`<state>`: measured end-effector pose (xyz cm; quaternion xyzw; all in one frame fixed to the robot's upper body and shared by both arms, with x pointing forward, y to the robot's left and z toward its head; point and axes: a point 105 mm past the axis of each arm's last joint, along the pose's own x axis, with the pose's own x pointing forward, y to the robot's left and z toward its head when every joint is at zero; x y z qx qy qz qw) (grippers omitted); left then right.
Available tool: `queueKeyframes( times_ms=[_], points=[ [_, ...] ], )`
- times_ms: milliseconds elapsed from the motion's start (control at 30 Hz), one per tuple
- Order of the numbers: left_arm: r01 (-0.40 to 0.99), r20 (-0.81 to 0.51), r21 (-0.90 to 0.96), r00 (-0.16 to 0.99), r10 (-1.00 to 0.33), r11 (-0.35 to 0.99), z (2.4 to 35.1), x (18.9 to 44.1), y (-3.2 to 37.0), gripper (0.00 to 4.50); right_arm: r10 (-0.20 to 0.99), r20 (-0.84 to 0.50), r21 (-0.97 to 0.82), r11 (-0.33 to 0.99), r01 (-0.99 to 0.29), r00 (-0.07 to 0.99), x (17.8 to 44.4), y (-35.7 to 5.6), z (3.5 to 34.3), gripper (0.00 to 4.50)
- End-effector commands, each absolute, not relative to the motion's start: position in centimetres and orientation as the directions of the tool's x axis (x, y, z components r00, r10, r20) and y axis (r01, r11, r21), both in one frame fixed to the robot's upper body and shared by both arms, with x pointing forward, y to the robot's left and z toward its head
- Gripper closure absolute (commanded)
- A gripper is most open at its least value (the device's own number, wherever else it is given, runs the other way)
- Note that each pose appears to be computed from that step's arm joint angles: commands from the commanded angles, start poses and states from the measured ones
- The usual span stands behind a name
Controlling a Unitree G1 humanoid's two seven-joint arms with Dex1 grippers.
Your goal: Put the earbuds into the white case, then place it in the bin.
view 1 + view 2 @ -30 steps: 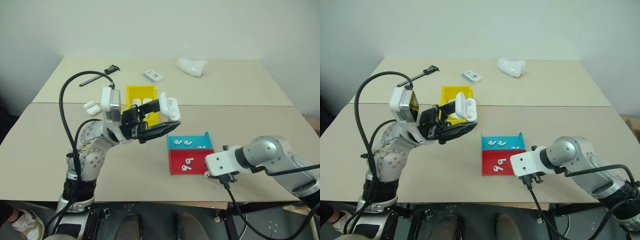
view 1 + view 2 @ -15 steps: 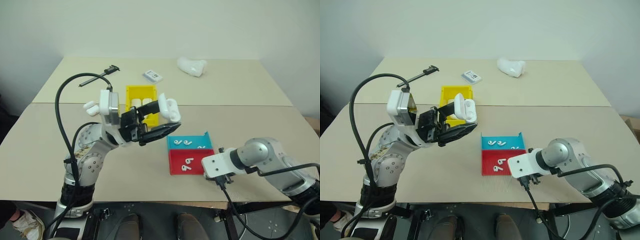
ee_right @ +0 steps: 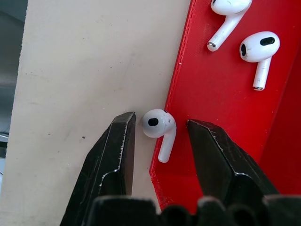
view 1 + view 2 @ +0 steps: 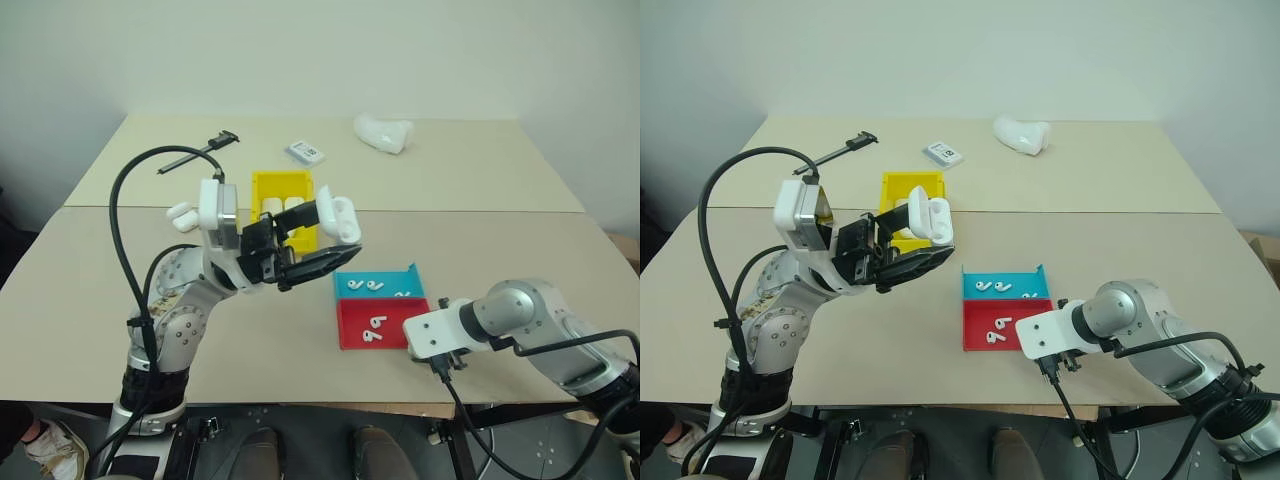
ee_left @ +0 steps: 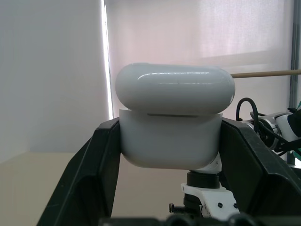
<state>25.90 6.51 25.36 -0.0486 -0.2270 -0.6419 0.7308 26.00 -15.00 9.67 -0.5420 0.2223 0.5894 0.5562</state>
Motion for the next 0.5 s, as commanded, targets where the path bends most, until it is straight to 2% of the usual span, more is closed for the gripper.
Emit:
queueKeyframes(
  times_ms=[33,133,333,500],
  points=[
    [0.948,0.412,0.272,0.039,-0.910,0.164,26.4,25.1,6.5,1.70,0.419,-0.883,-0.353,-0.290,-0.890,0.213,25.9,-14.9,9.6,2.90],
    [0.948,0.411,0.273,0.039,-0.911,0.164,26.4,25.1,6.6,1.70,0.421,-0.882,-0.353,-0.290,-0.890,0.212,25.9,-14.9,9.6,3.86],
    [0.948,0.413,0.271,0.041,-0.910,0.166,26.5,25.1,6.6,1.70,0.427,-0.880,-0.352,-0.287,-0.891,0.210,25.8,-14.9,9.6,3.91],
    [0.951,0.414,0.265,0.038,-0.909,0.160,26.5,25.2,6.6,1.70,0.487,-0.843,-0.373,-0.226,-0.900,0.228,25.8,-14.7,11.1,3.91]
  ],
)
